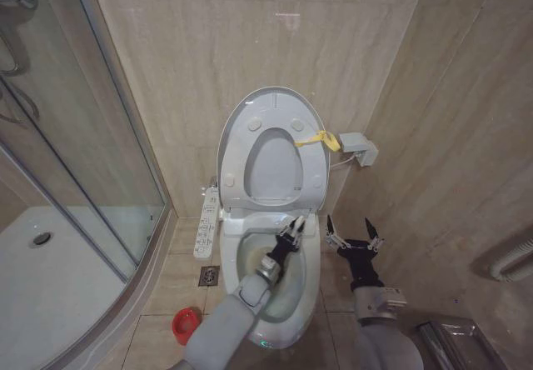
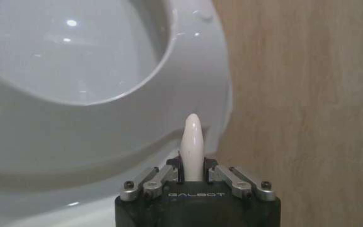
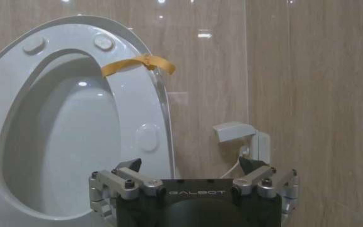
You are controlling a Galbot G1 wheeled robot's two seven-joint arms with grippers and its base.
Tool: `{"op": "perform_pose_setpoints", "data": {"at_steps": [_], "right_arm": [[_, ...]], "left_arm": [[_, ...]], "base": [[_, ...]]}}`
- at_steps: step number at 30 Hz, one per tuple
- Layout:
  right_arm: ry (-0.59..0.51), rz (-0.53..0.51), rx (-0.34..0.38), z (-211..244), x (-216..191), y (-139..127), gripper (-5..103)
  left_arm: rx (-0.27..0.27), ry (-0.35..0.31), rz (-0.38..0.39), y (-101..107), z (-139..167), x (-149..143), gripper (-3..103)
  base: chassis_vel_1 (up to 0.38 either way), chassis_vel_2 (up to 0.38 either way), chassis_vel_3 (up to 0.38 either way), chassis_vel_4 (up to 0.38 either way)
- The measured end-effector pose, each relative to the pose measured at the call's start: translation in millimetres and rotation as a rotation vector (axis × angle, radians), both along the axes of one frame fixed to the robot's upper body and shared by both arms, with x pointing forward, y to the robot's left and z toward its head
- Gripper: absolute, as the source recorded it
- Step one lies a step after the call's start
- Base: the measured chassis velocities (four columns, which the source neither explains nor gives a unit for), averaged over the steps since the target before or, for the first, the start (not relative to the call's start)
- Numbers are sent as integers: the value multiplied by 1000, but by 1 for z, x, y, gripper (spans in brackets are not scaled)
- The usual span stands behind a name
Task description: Open the toilet lid, clean the toilet bowl with a toilet brush, close the toilet lid, and flush.
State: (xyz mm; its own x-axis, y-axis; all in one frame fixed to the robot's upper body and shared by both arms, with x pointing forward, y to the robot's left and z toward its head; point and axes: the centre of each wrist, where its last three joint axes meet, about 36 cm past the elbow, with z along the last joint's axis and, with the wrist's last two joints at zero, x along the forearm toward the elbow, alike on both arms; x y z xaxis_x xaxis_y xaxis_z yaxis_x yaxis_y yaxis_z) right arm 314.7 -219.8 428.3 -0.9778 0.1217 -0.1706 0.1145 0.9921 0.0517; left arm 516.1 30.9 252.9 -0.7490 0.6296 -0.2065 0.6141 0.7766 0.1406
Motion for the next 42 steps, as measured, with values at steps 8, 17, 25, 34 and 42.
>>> {"op": "perform_pose_setpoints", "data": {"at_steps": [8,17,25,34,42], "right_arm": [[0,0,0,0,0,0,100],[0,0,0,0,0,0,100],[0,0,0,0,0,0,100],[0,0,0,0,0,0,100],[0,0,0,0,0,0,100]], "left_arm": [[32,33,39,35,-21,-14,21],[28,70,39,40,-39,-41,21],[16,55,26,28,-32,-40,21],[-63,-26,-67,-18,26,-50,21],[-63,-29,-99,-35,29,-50,21]], "base": [[0,0,0,0],[0,0,0,0],[0,0,0,0],[0,0,0,0],[0,0,0,0]]}}
